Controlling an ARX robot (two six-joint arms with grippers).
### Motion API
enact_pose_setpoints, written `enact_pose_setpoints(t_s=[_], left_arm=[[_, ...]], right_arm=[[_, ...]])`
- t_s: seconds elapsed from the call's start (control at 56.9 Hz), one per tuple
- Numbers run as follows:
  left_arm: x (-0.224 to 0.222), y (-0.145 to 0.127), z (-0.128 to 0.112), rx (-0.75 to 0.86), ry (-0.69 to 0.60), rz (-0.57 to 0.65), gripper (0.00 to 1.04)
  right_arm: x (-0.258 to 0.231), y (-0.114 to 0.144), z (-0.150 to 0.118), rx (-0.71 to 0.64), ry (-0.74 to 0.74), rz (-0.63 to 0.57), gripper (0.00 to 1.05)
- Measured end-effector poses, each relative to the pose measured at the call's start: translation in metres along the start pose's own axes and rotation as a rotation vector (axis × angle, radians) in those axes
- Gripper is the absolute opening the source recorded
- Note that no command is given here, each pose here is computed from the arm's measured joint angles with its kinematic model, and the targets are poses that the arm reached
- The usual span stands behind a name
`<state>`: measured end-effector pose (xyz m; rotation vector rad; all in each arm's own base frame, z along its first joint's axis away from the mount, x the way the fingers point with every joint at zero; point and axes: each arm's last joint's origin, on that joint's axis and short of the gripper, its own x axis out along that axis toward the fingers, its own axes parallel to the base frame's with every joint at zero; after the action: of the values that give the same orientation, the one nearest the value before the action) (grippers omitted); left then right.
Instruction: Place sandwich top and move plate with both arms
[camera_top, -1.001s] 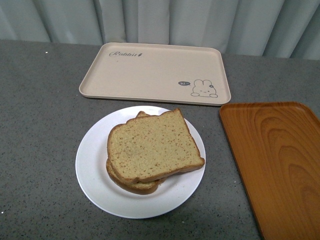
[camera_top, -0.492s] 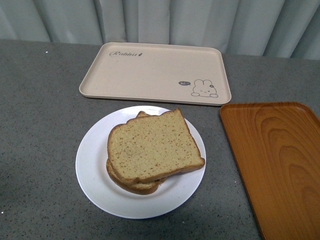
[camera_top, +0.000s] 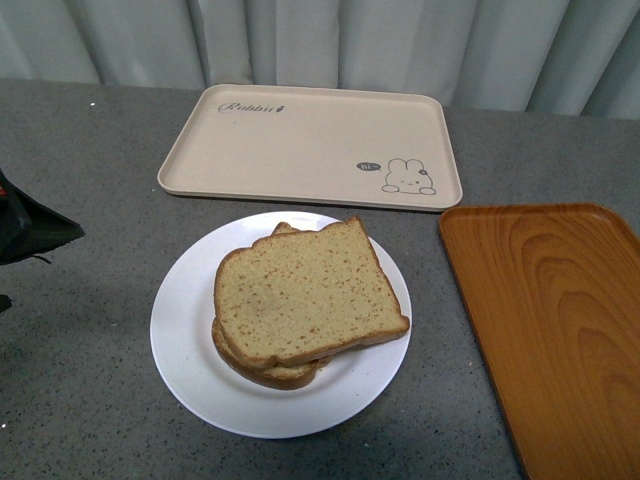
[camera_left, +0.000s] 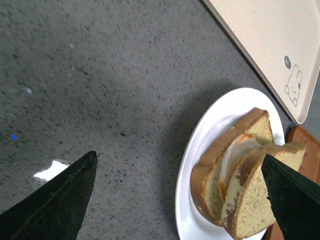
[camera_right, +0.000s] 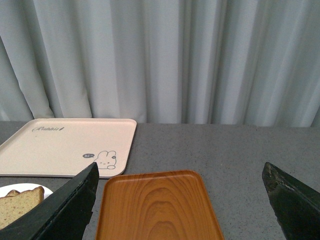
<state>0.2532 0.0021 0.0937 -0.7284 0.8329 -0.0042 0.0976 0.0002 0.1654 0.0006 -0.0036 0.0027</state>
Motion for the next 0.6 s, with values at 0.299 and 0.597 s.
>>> enact_pose_setpoints(t_s=[0.299,0.597], left_arm=[[0.021,0.006,-0.017,-0.078,0.151,0.044,0.98],[0.039,0.004,-0.023,-0.085,0.208,0.038,0.98]], right_arm=[[0.000,0.000,0.000,0.000,0.000,0.000,0.96],[0.000,0.000,0.000,0.000,0.000,0.000,0.96]])
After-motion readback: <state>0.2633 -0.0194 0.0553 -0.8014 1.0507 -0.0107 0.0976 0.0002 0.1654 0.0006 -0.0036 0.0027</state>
